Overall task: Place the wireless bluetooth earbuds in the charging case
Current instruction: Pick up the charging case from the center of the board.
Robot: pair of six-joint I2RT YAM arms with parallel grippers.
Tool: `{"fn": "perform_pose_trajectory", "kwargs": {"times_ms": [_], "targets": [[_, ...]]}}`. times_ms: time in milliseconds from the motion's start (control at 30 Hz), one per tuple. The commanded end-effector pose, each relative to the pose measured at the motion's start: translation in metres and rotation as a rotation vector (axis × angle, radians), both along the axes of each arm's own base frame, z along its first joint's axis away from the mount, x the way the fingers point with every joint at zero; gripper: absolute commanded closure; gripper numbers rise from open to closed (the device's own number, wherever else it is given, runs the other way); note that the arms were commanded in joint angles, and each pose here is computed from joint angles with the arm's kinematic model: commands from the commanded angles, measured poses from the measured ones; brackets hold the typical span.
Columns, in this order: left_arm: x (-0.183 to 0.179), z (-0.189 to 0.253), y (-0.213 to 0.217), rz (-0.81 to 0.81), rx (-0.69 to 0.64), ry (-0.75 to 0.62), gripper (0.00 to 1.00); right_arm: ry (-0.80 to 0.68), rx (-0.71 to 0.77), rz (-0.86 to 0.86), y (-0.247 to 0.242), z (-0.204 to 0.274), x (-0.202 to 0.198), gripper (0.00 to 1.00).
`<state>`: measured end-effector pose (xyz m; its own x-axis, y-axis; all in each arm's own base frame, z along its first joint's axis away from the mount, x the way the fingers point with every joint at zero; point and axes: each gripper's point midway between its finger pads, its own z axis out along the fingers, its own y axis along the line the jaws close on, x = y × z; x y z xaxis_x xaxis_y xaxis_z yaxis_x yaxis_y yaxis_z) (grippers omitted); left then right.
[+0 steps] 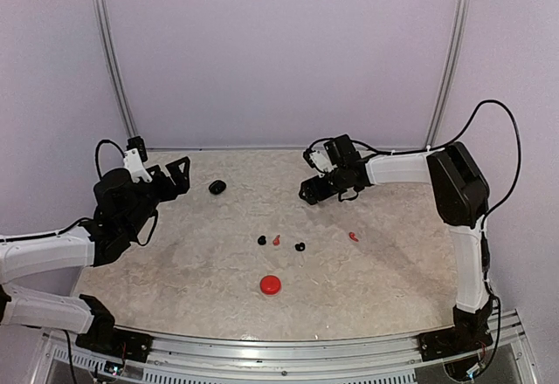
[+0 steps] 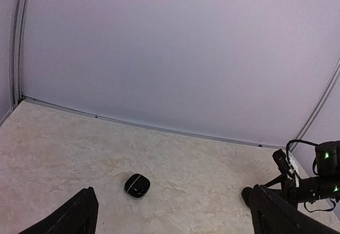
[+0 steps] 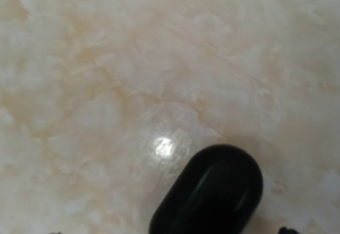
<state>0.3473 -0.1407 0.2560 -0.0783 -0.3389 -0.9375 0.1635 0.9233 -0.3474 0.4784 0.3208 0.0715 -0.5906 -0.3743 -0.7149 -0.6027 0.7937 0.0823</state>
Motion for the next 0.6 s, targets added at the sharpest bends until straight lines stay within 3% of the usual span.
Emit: {"fn": "perform_pose_trajectory", "kwargs": {"times_ms": [0, 233, 567], "targets": [[-0.01, 0.018, 0.001, -0.016, -0.016, -0.089, 0.01, 0.009, -0.05, -0.023, -0.004, -0.017, 0.015, 0.13], [-0.006, 0.009, 0.0, -0.013, 0.017, -0.057, 0.01, 0.029, -0.111, -0.043, -0.009, -0.041, 0.023, 0.2], [-0.006, 0.005, 0.0, -0.012, 0.037, -0.043, 0.01, 0.053, -0.147, -0.047, -0.015, -0.059, 0.023, 0.47]]}}
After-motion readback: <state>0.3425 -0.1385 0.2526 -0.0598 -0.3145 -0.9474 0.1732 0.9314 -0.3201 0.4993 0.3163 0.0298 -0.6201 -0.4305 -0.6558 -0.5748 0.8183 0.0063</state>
